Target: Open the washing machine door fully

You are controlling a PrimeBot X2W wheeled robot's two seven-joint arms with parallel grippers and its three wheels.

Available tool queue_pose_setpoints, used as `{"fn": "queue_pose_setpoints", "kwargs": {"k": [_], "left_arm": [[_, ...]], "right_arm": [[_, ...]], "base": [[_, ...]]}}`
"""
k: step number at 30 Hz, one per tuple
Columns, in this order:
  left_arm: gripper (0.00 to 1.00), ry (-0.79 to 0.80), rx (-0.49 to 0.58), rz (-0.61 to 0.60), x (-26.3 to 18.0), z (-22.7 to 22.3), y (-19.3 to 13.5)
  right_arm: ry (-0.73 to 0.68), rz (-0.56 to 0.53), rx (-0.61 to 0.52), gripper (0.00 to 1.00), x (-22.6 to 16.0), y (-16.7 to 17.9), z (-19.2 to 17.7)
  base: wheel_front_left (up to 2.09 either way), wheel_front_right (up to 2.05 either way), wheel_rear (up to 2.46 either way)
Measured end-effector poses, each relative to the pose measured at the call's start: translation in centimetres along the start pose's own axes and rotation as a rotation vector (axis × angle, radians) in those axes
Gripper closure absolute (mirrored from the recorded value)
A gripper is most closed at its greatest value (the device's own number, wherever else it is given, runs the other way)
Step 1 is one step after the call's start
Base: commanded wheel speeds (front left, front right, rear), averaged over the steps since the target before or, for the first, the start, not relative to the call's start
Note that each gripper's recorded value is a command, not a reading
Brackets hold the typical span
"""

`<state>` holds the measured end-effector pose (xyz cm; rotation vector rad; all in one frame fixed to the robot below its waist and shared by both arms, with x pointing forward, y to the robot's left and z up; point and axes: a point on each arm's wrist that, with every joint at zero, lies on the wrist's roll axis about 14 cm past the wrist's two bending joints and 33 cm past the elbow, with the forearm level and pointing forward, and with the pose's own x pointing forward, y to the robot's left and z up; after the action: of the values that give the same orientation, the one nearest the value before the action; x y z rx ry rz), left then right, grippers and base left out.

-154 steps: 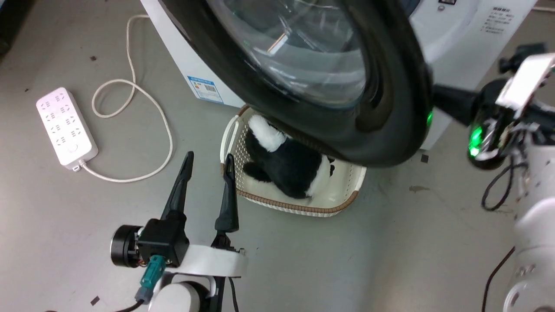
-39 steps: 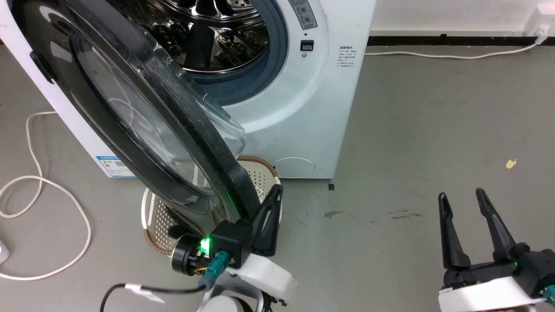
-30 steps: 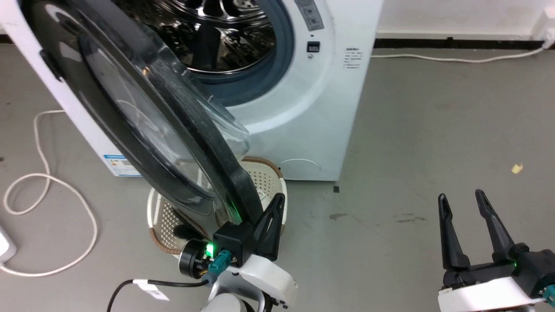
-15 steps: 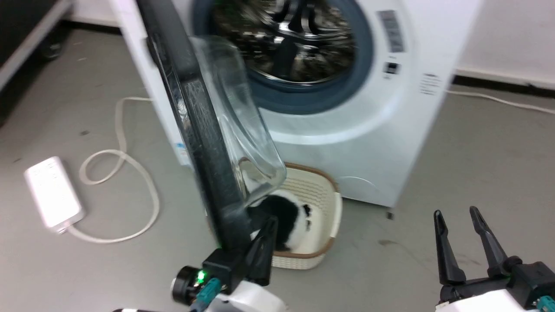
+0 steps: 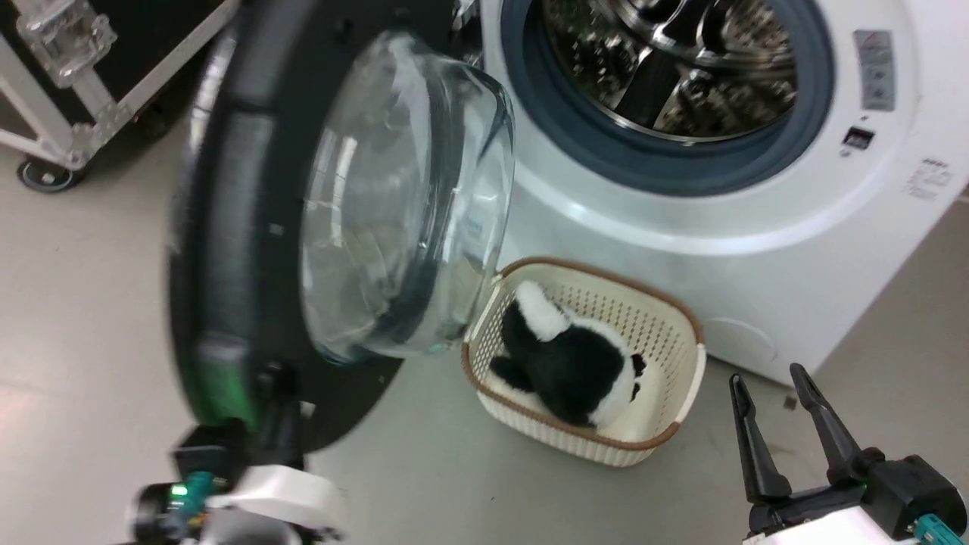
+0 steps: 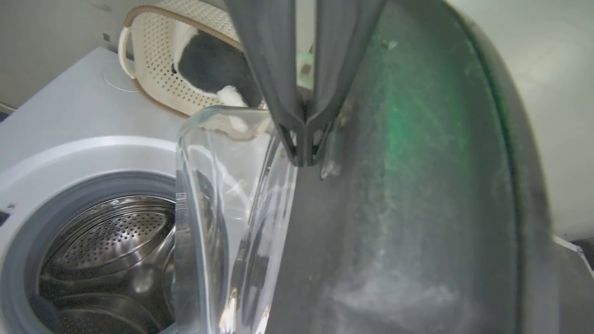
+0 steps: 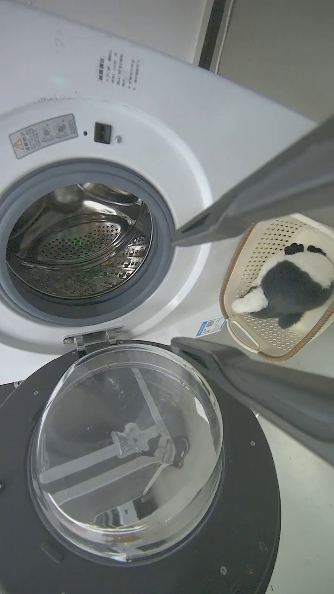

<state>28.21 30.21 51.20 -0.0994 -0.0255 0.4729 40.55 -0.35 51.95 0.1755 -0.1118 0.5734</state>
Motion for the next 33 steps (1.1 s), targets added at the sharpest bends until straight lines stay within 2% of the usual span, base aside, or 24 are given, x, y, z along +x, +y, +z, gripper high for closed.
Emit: {"fn": "queue_pose_setpoints", "kwargs": {"k": [7, 10, 17, 24, 33], "left_arm": [[1.00, 0.017, 0.051, 0.145, 1.8, 0.6, 5.8], [1.00, 0.023, 0.039, 0.202, 3.1, 0.9, 8.2], [1.00, 0.044, 0.080, 0.269, 6.2, 1.2, 12.1], [1.00, 0.075, 0.112, 0.296, 8.8, 0.4, 13.4], [1.00, 0.043, 0.123, 0.316, 9.2, 0.7, 14.3]], "right_arm": [[0.043, 0.008, 0.009, 0.00, 0.9, -0.6, -2.2], [0.064, -0.005, 0.010, 0.00, 1.0, -1.5, -3.1], [0.101, -0.035, -0.004, 0.00, 0.8, -3.5, -4.5], [0.118, -0.069, -0.010, 0.00, 0.7, -5.2, -5.2], [0.109, -0.091, -0.027, 0.00, 0.2, -5.9, -4.5]], "base": [[0.00, 0.00, 0.00], [0.00, 0.00, 0.00], [0.00, 0.00, 0.00], [0.00, 0.00, 0.00], [0.00, 0.00, 0.00]]}}
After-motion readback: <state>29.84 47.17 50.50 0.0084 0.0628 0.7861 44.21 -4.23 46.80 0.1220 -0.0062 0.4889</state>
